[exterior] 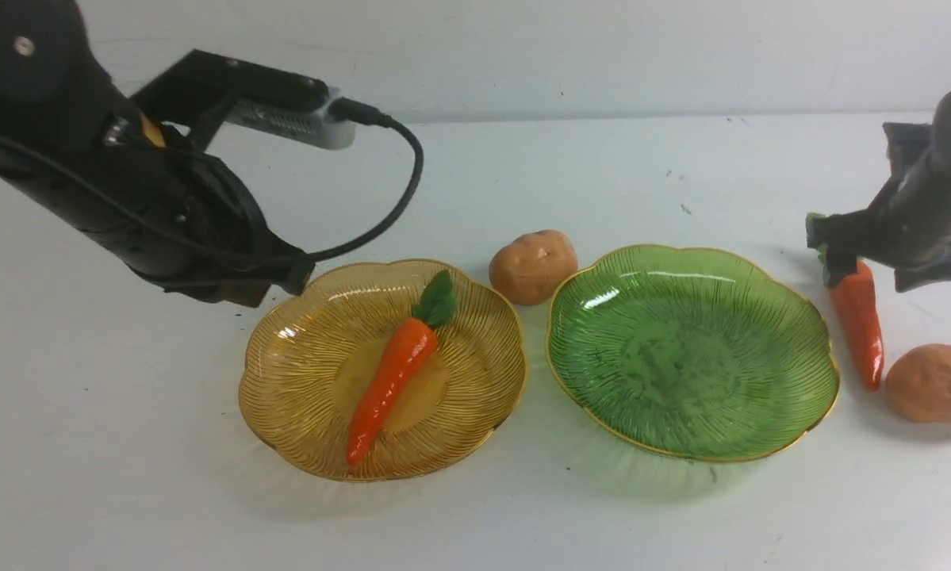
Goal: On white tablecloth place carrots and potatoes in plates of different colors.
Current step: 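Place the carrot on the yellow plate with the right gripper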
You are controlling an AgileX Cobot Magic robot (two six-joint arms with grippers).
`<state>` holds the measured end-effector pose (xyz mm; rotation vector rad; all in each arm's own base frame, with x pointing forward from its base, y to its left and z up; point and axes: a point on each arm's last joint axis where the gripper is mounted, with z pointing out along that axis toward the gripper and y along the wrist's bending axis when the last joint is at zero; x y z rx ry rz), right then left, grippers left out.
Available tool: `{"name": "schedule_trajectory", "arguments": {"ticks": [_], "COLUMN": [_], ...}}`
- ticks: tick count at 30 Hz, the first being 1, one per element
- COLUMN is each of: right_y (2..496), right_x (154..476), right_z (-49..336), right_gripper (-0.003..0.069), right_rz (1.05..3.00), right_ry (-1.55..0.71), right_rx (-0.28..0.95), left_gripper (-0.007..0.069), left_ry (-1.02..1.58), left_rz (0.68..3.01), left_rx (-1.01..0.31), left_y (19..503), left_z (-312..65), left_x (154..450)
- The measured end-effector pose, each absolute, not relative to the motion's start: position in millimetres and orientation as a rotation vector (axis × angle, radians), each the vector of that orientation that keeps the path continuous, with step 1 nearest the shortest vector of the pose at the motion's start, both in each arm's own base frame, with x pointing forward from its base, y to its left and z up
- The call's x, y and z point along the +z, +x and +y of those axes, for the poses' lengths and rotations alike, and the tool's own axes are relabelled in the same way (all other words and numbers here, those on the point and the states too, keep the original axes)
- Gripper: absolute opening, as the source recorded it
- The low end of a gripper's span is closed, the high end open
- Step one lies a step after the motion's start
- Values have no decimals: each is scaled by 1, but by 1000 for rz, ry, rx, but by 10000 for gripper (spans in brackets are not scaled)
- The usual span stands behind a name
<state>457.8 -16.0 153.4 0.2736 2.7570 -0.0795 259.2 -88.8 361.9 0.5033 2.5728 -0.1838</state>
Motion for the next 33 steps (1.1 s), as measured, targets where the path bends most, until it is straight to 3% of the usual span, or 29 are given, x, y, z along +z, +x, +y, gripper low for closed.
{"name": "schedule_trajectory", "arguments": {"ticks": [3, 6, 9, 14, 17, 18, 20, 23, 27, 30, 33], "right_y": [459, 466, 470, 456, 437, 429, 419, 406, 405, 410, 410], "right_x": [148, 173, 228, 311, 340, 337, 317, 285, 235, 208, 202], "right_z": [-17, -17, -13, 21, 82, 124, 177, 233, 266, 273, 275], "right_gripper": [305, 318, 318, 318, 318, 318, 318, 318, 321, 389, 472], "right_rz": [2763, 2693, 2565, 2413, 2391, 2419, 2475, 2540, 2638, 2692, 2708], "right_ry": [285, 308, 337, 333, 128, 5, -139, -295, -321, -251, -224], "right_rx": [-88, -76, -7, 251, 456, 546, 614, 641, 646, 695, 731], "left_gripper": [-4, -4, -4, -4, -4, -4, -4, -4, -4, -4, -4], "left_ry": [502, 501, 501, 498, 495, 494, 494, 492, 489, 490, 491], "left_rz": [2548, 2519, 2506, 2500, 2499, 2498, 2498, 2498, 2502, 2504, 2508], "left_rx": [-187, -189, -191, -208, -230, -236, -237, -248, -279, -282, -283], "left_y": [247, 234, 227, 225, 224, 223, 223, 223, 222, 222, 221], "left_z": [-85, -81, -79, -79, -80, -80, -81, -81, -83, -83, -83], "left_x": [373, 384, 390, 392, 392, 393, 393, 393, 393, 393, 392]}}
